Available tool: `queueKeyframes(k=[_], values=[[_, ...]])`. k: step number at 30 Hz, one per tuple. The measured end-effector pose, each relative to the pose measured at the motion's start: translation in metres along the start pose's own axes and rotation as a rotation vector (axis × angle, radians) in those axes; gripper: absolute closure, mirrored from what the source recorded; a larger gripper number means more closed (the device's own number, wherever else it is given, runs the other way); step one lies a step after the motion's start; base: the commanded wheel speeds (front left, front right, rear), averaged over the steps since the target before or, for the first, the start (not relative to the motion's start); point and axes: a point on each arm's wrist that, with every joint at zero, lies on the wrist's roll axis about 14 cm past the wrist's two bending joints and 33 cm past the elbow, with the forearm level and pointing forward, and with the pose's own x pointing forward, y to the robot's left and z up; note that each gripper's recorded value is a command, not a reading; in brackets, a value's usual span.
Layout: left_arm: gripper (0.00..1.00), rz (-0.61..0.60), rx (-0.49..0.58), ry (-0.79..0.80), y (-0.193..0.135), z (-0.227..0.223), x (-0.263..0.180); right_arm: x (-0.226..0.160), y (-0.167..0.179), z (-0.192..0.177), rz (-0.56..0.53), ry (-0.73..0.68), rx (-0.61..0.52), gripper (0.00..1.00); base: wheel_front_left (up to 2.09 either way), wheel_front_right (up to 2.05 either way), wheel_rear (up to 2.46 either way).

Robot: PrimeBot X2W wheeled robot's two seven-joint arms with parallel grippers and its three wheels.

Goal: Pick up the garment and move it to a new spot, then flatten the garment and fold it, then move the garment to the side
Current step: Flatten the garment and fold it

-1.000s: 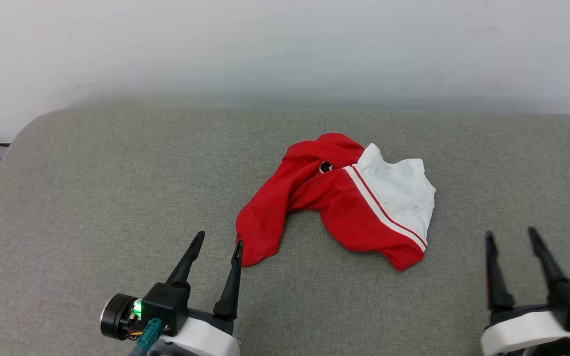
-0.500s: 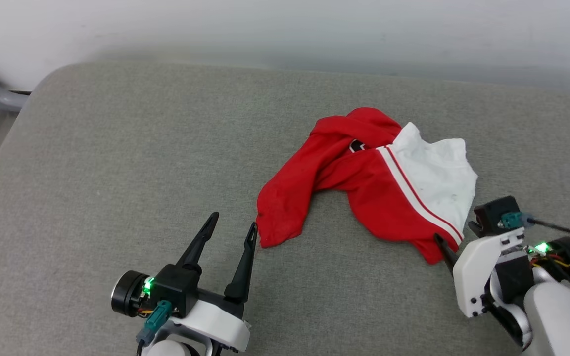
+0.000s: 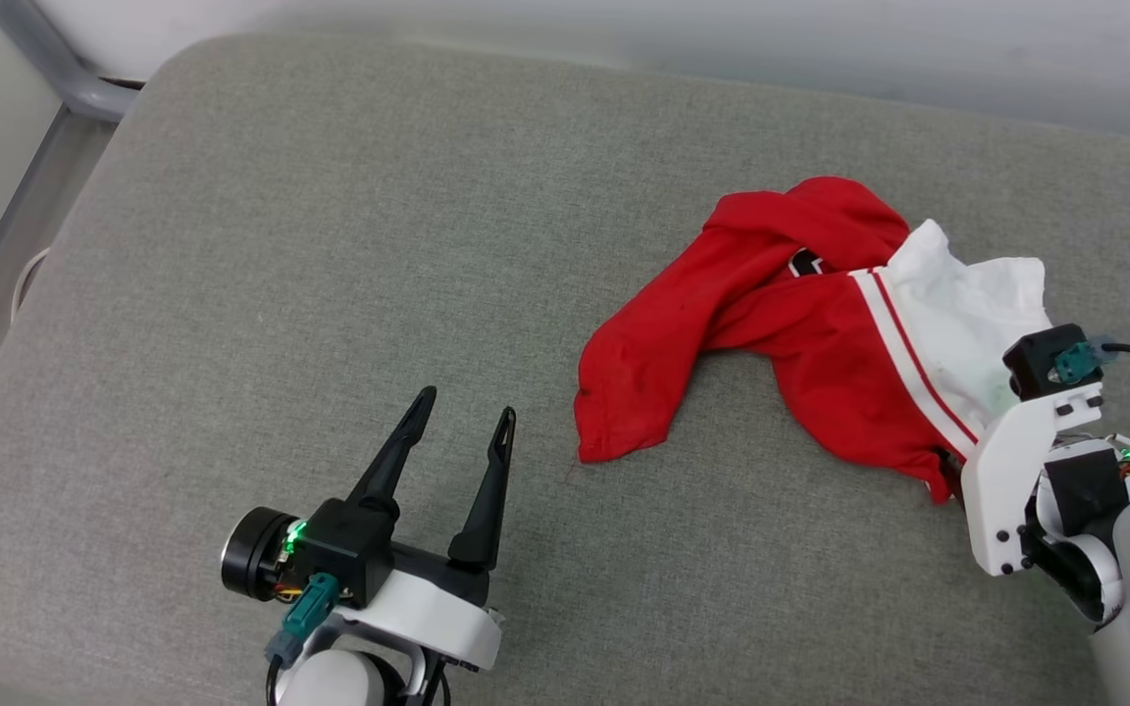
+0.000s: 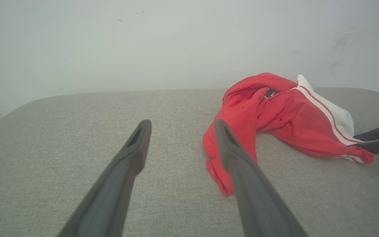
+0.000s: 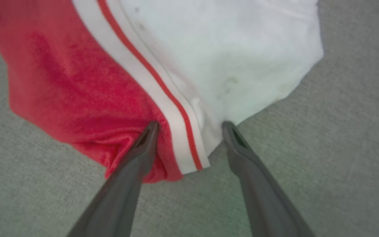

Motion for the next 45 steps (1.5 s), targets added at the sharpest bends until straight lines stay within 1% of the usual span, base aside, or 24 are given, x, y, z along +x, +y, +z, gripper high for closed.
queueKeyframes(k=[2, 3, 4, 5, 6, 11, 14, 17, 19, 22, 24, 26, 29, 30, 33, 37, 40, 41, 42, 43, 44, 45], values=[[0.0, 0.01, -0.003, 0.004, 0.002, -0.001, 0.0, 0.005, 0.0, -0.006, -0.002, 0.023, -0.005, 0.0, 0.0, 0.0, 0.0], [0.0, 0.011, -0.004, 0.005, 0.002, -0.002, 0.001, 0.008, 0.001, -0.008, -0.001, 0.033, -0.007, 0.09, 0.0, 0.0, 0.0], [0.0, 0.011, -0.004, 0.006, 0.002, -0.002, 0.001, 0.009, 0.003, -0.011, 0.002, 0.04, -0.008, 0.51, 0.0, 0.0, 0.0], [0.0, 0.011, -0.003, 0.006, 0.002, -0.002, 0.001, 0.01, 0.004, -0.012, 0.004, 0.04, -0.008, 0.77, 0.0, 0.0, 0.0], [0.0, 0.012, -0.004, 0.007, 0.002, -0.002, 0.001, 0.01, 0.005, -0.012, 0.005, 0.034, -0.006, 1.0, 0.0, 0.0, 0.0], [0.0, 0.012, -0.005, -0.002, 0.001, 0.0, 0.001, 0.004, 0.002, -0.004, -0.014, -0.063, 0.012, 1.0, 0.0, 0.0, 0.0], [0.0, 0.004, -0.009, -0.013, -0.002, 0.004, -0.001, -0.009, -0.014, 0.007, -0.068, -0.168, 0.024, 1.0, 0.0, 0.0, 0.0], [0.0, -0.002, -0.014, -0.031, -0.005, 0.01, -0.004, -0.03, -0.026, 0.03, -0.13, -0.307, -0.014, 1.0, 0.0, 0.0, 0.0], [0.0, -0.004, -0.017, -0.037, -0.007, 0.013, -0.008, -0.046, -0.03, 0.047, -0.165, -0.402, -0.064, 1.0, 0.0, 0.0, 0.0], [0.0, -0.005, -0.017, -0.057, -0.008, 0.02, -0.012, -0.069, -0.026, 0.069, -0.199, -0.523, -0.16, 1.0, 0.0, 0.0, 0.0], [0.0, -0.004, -0.018, -0.067, -0.008, 0.023, -0.015, -0.085, -0.019, 0.083, -0.222, -0.604, -0.266, 1.0, 0.0, 0.0, 0.0], [0.0, 0.002, -0.018, -0.074, -0.007, 0.025, -0.019, -0.096, -0.003, 0.094, -0.225, -0.664, -0.395, 1.0, 0.0, 0.0, 0.0], [0.0, 0.008, -0.019, -0.081, -0.005, 0.028, -0.023, -0.102, 0.037, 0.101, -0.167, -0.737, -0.578, 1.0, 0.0, 0.0, 0.0], [0.0, 0.011, -0.019, -0.08, -0.005, 0.028, -0.025, -0.101, 0.056, 0.098, -0.125, -0.752, -0.645, 1.0, 0.0, 0.0, 0.0], [0.0, 0.012, -0.021, -0.078, -0.004, 0.027, -0.028, -0.094, 0.101, 0.084, 0.0, -0.758, -0.764, 1.0, 0.0, 0.0, 0.0], [0.0, 0.015, -0.022, -0.075, -0.003, 0.026, -0.031, -0.074, 0.142, 0.05, 0.152, -0.675, -0.871, 1.0, 0.0, 0.0, 0.0], [0.0, 0.018, -0.023, -0.069, -0.003, 0.024, -0.033, -0.061, 0.163, 0.025, 0.25, -0.605, -0.905, 1.0, 0.0, 0.0, 0.0], [0.0, 0.019, -0.024, -0.068, -0.002, 0.024, -0.033, -0.057, 0.167, 0.017, 0.28, -0.578, -0.896, 1.0, 0.0, 0.0, 0.0], [0.0, 0.021, -0.026, -0.066, -0.002, 0.023, -0.034, -0.055, 0.173, 0.008, 0.311, -0.562, -0.912, 0.69, 0.0, 0.0, 0.0], [0.0, 0.02, -0.029, -0.064, -0.003, 0.023, -0.034, -0.055, 0.179, 0.003, 0.339, -0.558, -0.914, 0.0, 0.0, 0.0, 0.0], [0.0, 0.02, -0.031, -0.061, -0.003, 0.022, -0.034, -0.052, 0.18, -0.002, 0.357, -0.535, -0.88, 0.0, 0.0, 0.0, 0.0], [0.0, 0.018, -0.031, -0.059, -0.003, 0.021, -0.034, -0.052, 0.184, -0.006, 0.374, -0.528, -0.89, 0.0, 0.0, 0.0, 0.0]])
